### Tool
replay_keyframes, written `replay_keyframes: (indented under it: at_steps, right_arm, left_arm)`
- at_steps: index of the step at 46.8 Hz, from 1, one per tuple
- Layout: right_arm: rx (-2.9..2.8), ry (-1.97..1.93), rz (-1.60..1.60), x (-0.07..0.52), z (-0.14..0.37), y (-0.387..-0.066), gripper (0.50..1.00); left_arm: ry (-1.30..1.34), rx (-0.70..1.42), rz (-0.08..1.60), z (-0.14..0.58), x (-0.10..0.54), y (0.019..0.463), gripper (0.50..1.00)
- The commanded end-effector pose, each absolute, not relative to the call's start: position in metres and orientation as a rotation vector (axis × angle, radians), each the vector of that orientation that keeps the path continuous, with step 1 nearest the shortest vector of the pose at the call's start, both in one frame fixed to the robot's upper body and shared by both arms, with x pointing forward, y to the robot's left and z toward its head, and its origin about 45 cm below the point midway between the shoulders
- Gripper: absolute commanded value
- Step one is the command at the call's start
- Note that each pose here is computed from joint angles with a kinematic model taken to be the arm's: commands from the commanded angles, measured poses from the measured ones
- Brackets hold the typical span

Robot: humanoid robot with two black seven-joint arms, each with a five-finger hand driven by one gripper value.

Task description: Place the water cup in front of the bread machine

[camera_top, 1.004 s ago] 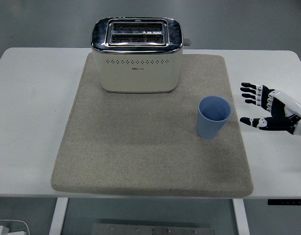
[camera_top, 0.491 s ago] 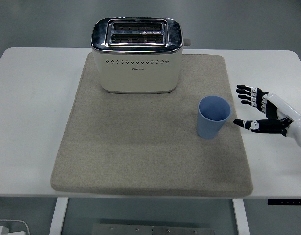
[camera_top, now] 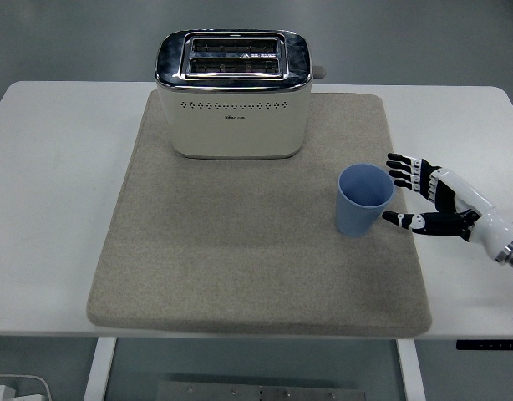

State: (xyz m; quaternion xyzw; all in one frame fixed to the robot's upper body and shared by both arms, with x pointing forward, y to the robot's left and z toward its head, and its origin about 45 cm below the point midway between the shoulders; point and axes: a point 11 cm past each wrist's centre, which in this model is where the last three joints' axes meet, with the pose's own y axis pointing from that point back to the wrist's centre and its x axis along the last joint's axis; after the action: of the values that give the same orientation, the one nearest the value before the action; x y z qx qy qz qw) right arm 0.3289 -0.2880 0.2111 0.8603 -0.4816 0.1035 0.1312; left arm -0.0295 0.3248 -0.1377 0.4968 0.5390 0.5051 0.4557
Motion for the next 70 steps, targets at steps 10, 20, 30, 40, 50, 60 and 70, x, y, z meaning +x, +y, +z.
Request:
replay_keyframes:
  at_steps: [10,20,30,40,50,60,70]
  right_arm:
    - [2.516,-1.402,0.279,0.33,0.204,-0.278,0.926]
    - [2.53,-1.409,0.257,0.332,0.2,-0.272,0.926]
    - [2.554,-1.406,0.242,0.332,0.198,-0.264,0.926]
    - [2.561,-1.409,0.229,0.334,0.195,-0.26,0.926]
    - [2.573,-1.405,0.208,0.335,0.191,-0.255,0.926]
    - [2.591,-1.398,0.191,0.336,0.189,-0.249,0.924]
    - [2.602,-1.402,0.185,0.336,0.189,-0.245,0.903]
  left_arm:
    - [1.329,1.226,1.246,-0.138,-0.03,0.325,1.0]
    - [1.329,1.226,1.246,-0.138,-0.03,0.325,1.0]
    - [1.33,1.225,1.245,-0.138,-0.03,0.324,1.0]
    - [1.329,1.226,1.246,-0.138,-0.03,0.325,1.0]
    - [1.329,1.226,1.246,-0.138,-0.03,0.325,1.0]
    - [1.33,1.225,1.245,-0.138,-0.03,0.325,1.0]
    - [1.33,1.225,1.245,-0.138,-0.03,0.325,1.0]
